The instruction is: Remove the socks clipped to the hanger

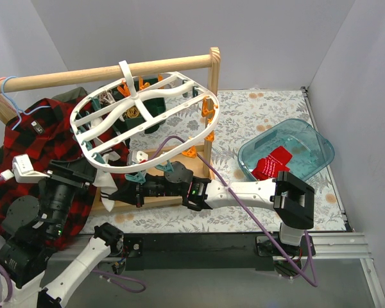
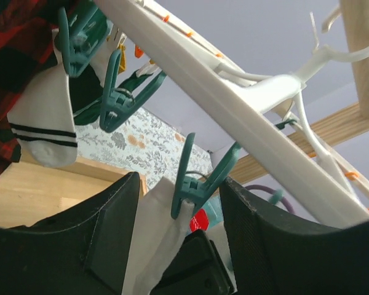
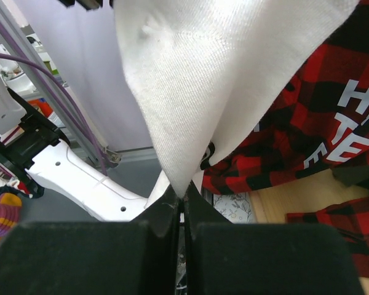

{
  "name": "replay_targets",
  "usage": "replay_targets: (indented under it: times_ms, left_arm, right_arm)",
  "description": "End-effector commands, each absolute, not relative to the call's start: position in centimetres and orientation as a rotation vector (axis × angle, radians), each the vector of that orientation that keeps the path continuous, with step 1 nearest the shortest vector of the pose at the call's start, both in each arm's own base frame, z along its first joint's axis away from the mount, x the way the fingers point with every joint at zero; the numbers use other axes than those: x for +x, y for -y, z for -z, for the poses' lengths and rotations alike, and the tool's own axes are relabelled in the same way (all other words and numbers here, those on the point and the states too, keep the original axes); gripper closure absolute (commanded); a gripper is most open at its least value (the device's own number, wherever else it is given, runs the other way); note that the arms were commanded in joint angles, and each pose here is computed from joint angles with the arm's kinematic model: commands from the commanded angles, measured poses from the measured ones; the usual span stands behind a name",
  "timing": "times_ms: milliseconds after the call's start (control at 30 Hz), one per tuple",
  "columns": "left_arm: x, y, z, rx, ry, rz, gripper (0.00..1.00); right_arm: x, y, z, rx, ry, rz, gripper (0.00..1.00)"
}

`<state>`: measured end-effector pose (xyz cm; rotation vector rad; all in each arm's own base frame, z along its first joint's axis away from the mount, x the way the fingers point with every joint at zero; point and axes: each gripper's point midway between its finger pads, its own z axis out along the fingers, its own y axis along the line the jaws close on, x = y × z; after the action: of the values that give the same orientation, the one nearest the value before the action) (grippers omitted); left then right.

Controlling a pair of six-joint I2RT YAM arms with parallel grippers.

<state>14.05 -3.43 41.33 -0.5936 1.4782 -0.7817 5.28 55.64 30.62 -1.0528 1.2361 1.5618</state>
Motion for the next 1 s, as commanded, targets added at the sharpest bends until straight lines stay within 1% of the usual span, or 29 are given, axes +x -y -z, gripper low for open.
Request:
replay_targets:
  times_ms: [0, 267, 400, 500, 533, 633, 667, 733, 767, 867, 900, 933, 967]
  left_arm:
    - [15.3, 3.0, -42.5, -0.62, -1.425, 0.747, 0.47]
    - [16.5, 2.8, -42.8, -0.648, -1.416, 0.707, 0.48]
    - [16.8, 3.0, -43.1, -0.636, -1.408, 0.706, 0.51]
    - [16.7, 3.1, -43.3, -0.624, -1.4, 0.713, 0.57]
    - [16.7, 3.1, -43.3, -0.622, -1.397, 0.712, 0.61]
    - [16.6, 3.1, -43.6, -0.605, -1.392, 0.715, 0.67]
    - [16.5, 3.1, -43.7, -0.6, -1.388, 0.715, 0.72]
    - [16.5, 3.2, -43.7, -0.586, -1.396, 0.708, 0.76]
    - [16.5, 3.2, -43.7, -0.584, -1.398, 0.704, 0.81]
    - [16.4, 3.1, -43.8, -0.576, -1.405, 0.698, 0.89]
    - [16.3, 3.1, -43.7, -0.572, -1.41, 0.694, 0.97]
    - [16.2, 3.2, -43.7, -0.564, -1.412, 0.696, 1.0]
    - [16.2, 3.2, -43.8, -0.556, -1.418, 0.693, 1.0]
  right_arm:
    - [4.5, -54.6, -34.1, -1.033, -1.136, -1.595, 0.99]
    - [4.5, -54.3, -34.6, -1.026, -1.129, -1.598, 0.99]
    - [4.4, -54.2, -34.7, -1.027, -1.124, -1.601, 0.99]
    - [4.5, -54.2, -34.7, -1.028, -1.127, -1.602, 0.99]
    - [4.4, -54.2, -34.7, -1.031, -1.125, -1.604, 0.99]
    - [4.4, -54.2, -34.6, -1.031, -1.128, -1.606, 0.99]
    - [4.4, -54.3, -34.6, -1.032, -1.129, -1.609, 0.99]
    - [4.2, -54.4, -34.6, -1.033, -1.131, -1.616, 0.99]
    - [4.3, -54.4, -34.4, -1.034, -1.136, -1.618, 0.99]
    - [4.1, -54.6, -34.4, -1.038, -1.138, -1.628, 0.99]
    - [4.1, -54.6, -34.5, -1.038, -1.134, -1.632, 0.99]
    - [4.1, -54.7, -34.3, -1.041, -1.14, -1.634, 0.99]
    - [4.1, -54.7, -34.4, -1.04, -1.142, -1.635, 0.99]
